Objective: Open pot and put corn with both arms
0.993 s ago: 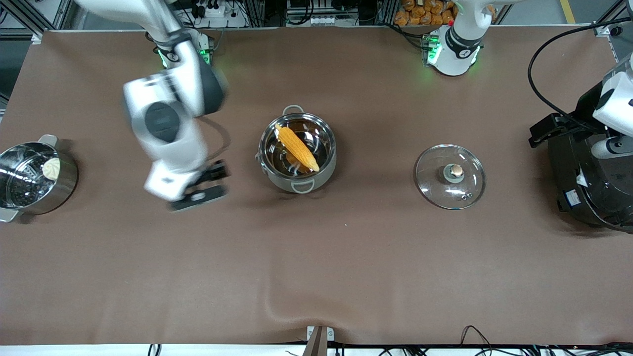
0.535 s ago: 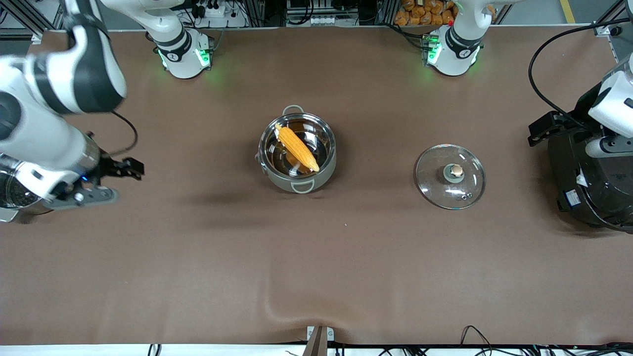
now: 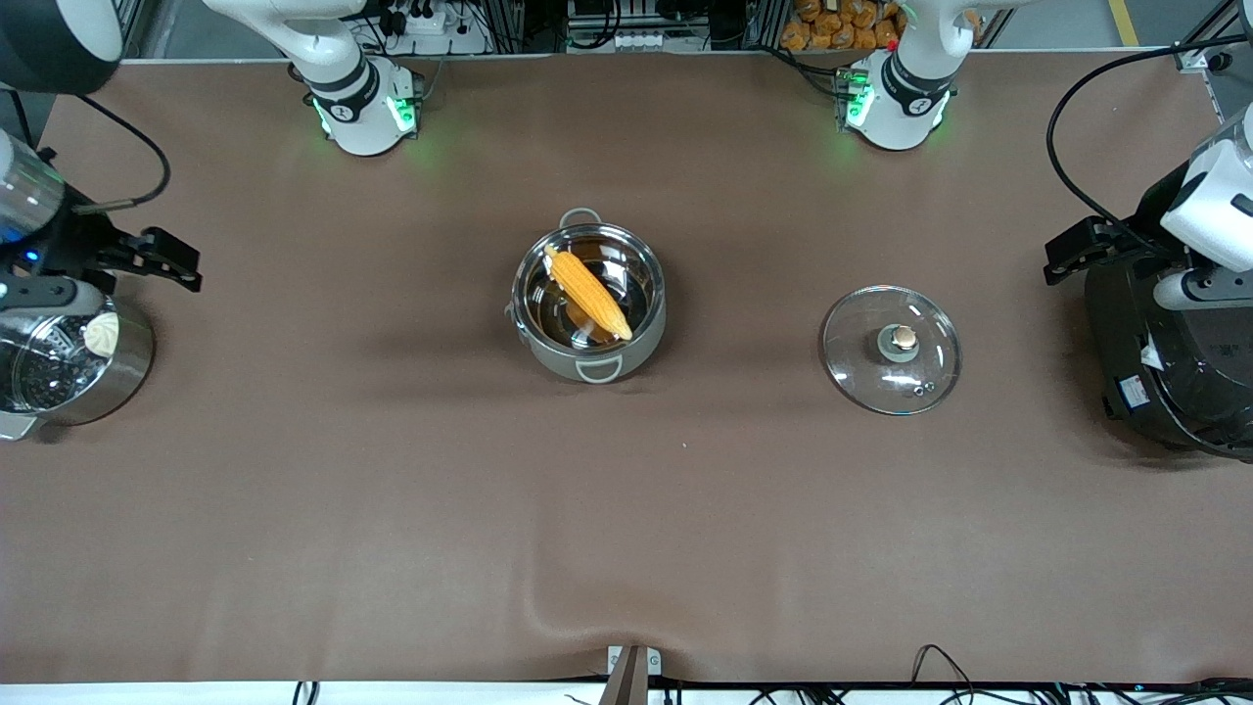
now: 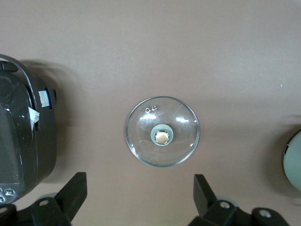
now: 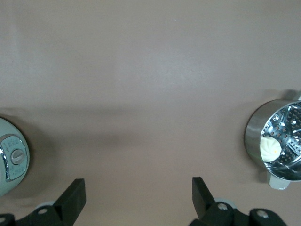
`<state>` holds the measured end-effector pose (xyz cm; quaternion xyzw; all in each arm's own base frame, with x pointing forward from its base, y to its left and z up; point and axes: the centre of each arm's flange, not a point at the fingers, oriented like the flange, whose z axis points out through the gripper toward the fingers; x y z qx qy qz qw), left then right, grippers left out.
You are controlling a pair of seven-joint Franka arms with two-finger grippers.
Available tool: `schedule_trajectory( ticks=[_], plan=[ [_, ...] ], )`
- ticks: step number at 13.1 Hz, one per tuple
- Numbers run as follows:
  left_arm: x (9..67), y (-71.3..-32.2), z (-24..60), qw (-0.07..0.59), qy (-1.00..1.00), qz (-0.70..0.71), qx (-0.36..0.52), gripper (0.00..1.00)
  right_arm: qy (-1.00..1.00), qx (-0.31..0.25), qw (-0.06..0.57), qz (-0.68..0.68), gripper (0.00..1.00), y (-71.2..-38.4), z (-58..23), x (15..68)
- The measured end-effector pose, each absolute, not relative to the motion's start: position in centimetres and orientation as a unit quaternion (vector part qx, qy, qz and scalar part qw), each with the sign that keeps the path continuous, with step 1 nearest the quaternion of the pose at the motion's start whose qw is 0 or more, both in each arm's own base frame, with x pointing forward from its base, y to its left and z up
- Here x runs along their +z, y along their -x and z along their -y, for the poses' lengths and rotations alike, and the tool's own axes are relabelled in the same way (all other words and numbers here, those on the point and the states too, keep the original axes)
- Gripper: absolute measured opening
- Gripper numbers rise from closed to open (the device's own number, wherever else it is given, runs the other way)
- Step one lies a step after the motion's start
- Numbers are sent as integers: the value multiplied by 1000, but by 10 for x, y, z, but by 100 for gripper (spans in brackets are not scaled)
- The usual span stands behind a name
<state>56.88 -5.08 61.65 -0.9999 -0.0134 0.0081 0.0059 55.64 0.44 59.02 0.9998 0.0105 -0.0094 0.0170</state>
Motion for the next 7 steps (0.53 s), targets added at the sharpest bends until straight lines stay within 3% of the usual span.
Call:
schedule_trajectory(
  ticks=[7],
  plan=[
    [619, -569, 49, 6, 1000, 15, 6, 100, -1000, -8, -20, 5, 100, -555, 12, 591]
  ],
)
